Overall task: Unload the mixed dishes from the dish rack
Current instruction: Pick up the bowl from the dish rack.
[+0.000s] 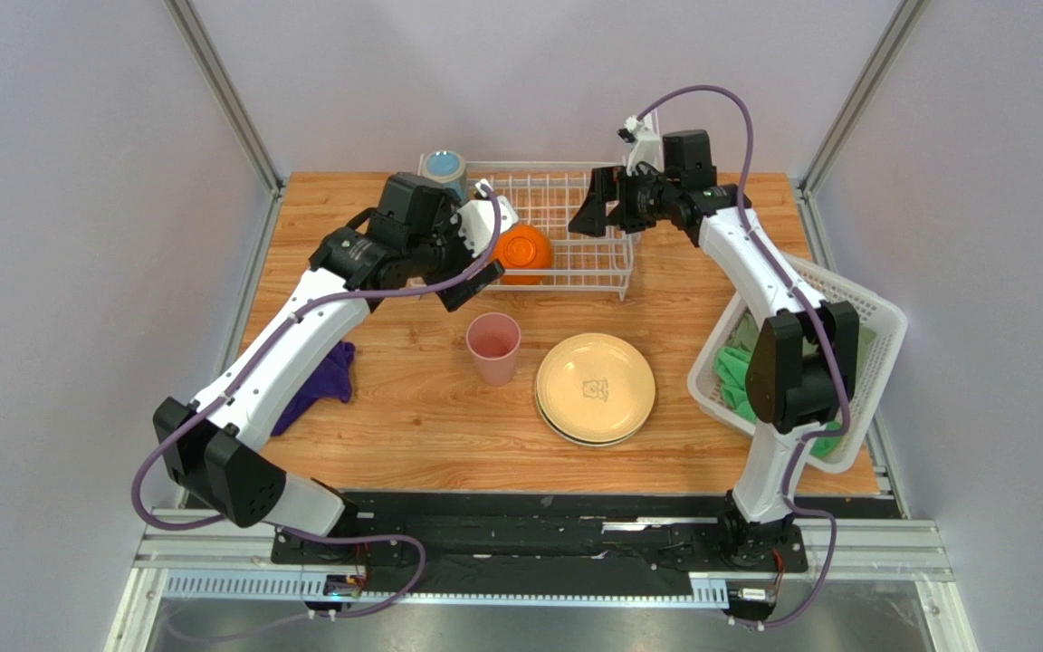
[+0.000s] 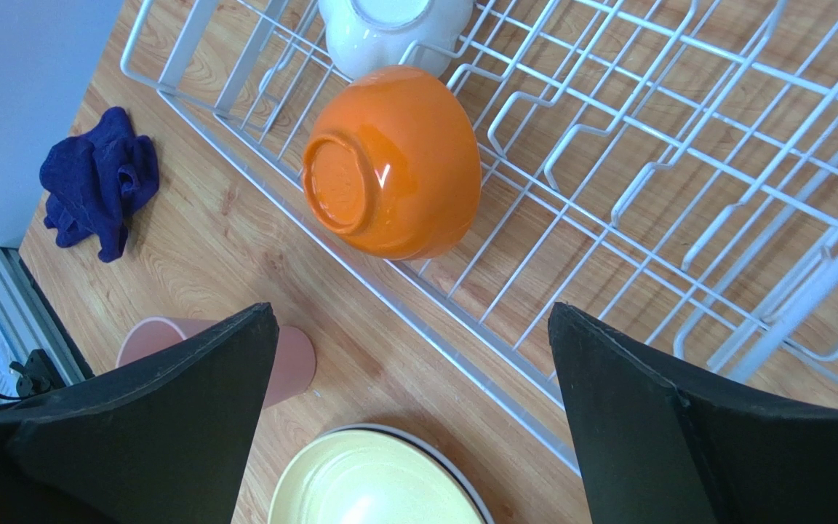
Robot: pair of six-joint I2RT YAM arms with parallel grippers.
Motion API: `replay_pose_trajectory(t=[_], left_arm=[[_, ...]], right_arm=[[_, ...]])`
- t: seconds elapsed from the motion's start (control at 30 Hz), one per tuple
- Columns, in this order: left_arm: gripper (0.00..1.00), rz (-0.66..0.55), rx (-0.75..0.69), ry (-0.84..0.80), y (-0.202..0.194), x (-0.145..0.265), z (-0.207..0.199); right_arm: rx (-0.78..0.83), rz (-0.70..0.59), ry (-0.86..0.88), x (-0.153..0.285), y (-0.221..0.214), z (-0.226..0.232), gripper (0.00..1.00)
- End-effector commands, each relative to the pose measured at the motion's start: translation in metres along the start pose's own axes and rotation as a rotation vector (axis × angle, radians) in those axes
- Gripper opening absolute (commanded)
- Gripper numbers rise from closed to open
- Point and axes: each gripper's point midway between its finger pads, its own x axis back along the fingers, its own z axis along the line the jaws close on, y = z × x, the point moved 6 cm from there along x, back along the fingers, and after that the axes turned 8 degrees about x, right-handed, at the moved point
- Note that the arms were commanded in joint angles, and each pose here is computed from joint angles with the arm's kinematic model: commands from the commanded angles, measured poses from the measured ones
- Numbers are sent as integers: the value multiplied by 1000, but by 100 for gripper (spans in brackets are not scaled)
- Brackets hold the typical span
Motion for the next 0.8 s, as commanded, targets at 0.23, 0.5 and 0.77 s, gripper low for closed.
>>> replay_pose_trajectory(t=[0.23, 0.5, 0.77], left_arm=[[98, -72, 29, 76, 4, 11, 12], [98, -67, 34, 70, 1, 10, 10], [98, -61, 30, 87, -3, 13, 10]], right_arm=[[13, -10, 46, -41, 9, -2, 99], [10, 27, 45, -61, 0, 1, 99], [-29, 48, 70, -80, -7, -3, 99]])
